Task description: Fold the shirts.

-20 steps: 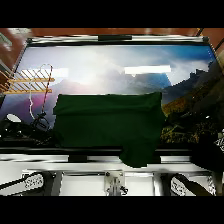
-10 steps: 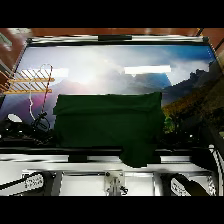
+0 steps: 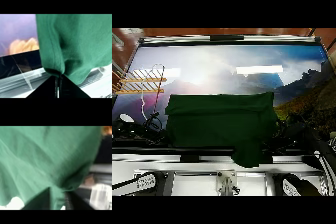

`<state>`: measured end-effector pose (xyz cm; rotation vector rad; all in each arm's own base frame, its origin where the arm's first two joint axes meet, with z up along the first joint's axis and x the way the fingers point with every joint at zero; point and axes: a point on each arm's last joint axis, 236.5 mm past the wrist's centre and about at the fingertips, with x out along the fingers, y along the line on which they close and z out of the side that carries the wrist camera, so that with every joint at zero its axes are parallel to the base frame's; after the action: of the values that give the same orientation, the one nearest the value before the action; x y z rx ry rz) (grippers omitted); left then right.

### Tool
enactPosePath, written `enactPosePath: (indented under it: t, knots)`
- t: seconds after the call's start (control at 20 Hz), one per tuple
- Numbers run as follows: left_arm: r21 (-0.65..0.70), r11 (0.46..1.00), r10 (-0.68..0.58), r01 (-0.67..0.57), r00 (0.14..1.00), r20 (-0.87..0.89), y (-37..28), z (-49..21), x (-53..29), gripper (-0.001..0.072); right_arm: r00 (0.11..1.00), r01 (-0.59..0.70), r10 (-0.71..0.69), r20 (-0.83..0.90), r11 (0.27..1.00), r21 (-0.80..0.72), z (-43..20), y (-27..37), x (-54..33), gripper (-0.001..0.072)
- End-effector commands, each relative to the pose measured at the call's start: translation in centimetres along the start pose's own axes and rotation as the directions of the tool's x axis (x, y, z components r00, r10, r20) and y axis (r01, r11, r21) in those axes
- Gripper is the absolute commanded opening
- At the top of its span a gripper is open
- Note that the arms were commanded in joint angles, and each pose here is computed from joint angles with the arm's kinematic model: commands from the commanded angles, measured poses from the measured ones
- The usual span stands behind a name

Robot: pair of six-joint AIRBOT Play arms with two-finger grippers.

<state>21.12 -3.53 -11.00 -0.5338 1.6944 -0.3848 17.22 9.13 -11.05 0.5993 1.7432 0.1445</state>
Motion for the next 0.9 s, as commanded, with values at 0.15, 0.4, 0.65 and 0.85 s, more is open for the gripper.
enactPosePath:
  t: [0.15, 0.4, 0.65, 0.85]
  knots:
    - [0.047, 0.999, 0.008, -0.009, 1.000, 0.022, -0.1, 0.6, -0.5, 0.0035, 1.000, -0.004, 0.005, 0.020, 0.999, -0.049, 0.7, 1.9, -1.5, 0.0061]
    - [0.219, 0.972, 0.033, -0.091, 0.967, 0.253, -2.9, 5.8, -7.3, 0.0035, 0.950, 0.028, 0.079, 0.301, 0.942, -0.334, 6.0, 8.0, -11.6, 0.0060]
    - [0.281, 0.946, 0.006, -0.162, 0.876, 0.482, -6.6, 12.7, -13.9, 0.0034, 0.776, 0.059, 0.184, 0.603, 0.931, -0.360, 13.2, 12.9, -20.4, 0.0059]
    - [0.188, 0.971, 0.021, -0.146, 0.840, 0.543, -6.8, 18.8, -14.0, 0.0034, 0.748, 0.065, 0.170, 0.641, 0.943, -0.326, 19.3, 13.3, -20.5, 0.0060]
